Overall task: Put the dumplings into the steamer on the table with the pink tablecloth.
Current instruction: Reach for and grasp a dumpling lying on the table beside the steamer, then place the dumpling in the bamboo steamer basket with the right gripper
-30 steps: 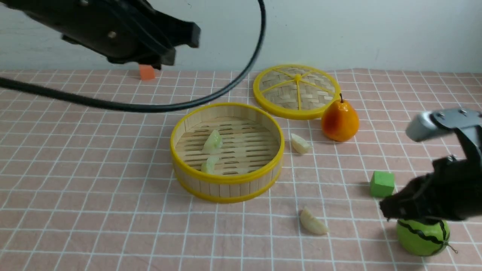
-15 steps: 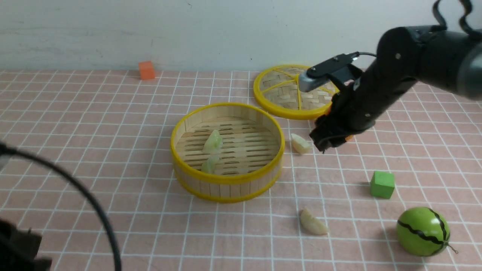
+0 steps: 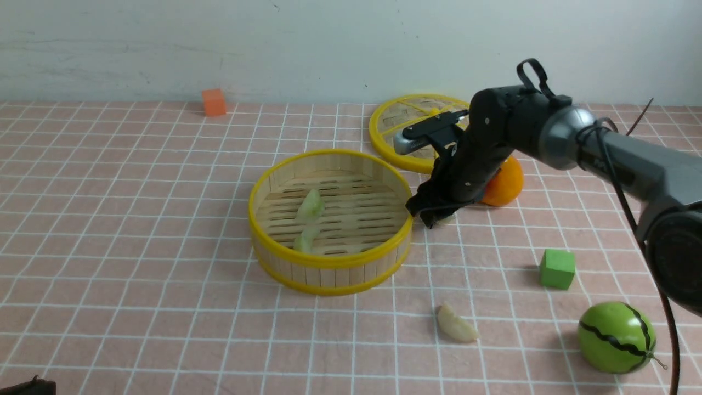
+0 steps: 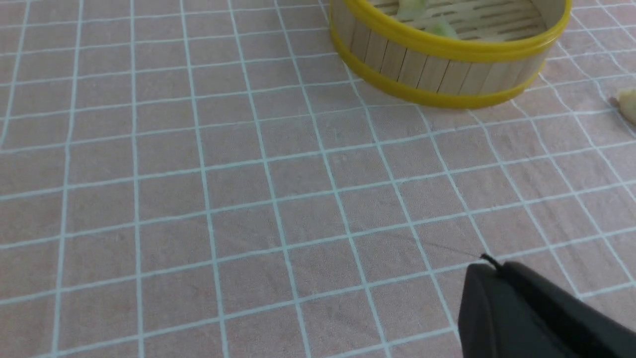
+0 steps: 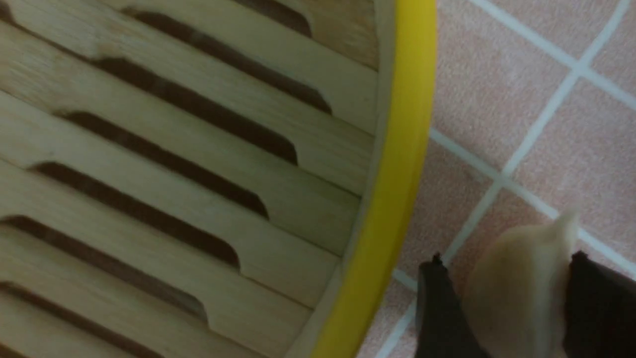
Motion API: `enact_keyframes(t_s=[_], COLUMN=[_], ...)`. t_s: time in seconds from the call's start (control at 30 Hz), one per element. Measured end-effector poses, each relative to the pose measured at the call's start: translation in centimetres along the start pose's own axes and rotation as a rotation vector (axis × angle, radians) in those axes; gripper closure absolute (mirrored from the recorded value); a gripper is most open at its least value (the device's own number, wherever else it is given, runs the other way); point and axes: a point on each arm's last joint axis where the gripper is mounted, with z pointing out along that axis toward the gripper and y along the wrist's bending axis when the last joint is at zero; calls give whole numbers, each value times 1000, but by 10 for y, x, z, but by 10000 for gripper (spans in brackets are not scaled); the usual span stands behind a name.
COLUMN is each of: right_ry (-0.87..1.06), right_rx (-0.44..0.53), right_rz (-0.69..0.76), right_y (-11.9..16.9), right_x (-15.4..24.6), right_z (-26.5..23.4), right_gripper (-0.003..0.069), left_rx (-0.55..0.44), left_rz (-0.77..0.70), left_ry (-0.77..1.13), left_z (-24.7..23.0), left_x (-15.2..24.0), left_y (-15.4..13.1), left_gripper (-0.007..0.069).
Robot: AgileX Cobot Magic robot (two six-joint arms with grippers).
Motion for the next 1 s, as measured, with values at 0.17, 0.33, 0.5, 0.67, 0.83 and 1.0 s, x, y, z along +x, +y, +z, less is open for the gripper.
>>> enact_keyframes(t_s=[0.17, 0.33, 0.5, 0.67, 0.83, 1.0], right_ry=[9, 55, 43, -44, -186, -214], right_rx=[1, 8, -24, -150, -280, -262], right_rz=[-1, -17, -10, 2, -64, -61], right_y=[-1, -2, 3, 21, 66, 81], right_x=[0, 1, -12, -26, -41, -39], right_z=[-1, -9, -59, -94, -79, -26], right_gripper=[411, 411, 411, 411, 411, 411], left_rx=[1, 2, 4, -3, -4, -10], left_rz=[3, 5, 16, 28, 31, 43], left_ry=[-8, -18, -44, -47, -52, -58], left_z=[0, 0, 0, 0, -1, -1], left_x=[-1, -2, -4, -4, -4, -5], left_y=[0, 0, 0, 0, 0, 1], left_gripper=[639, 639, 639, 639, 639, 639])
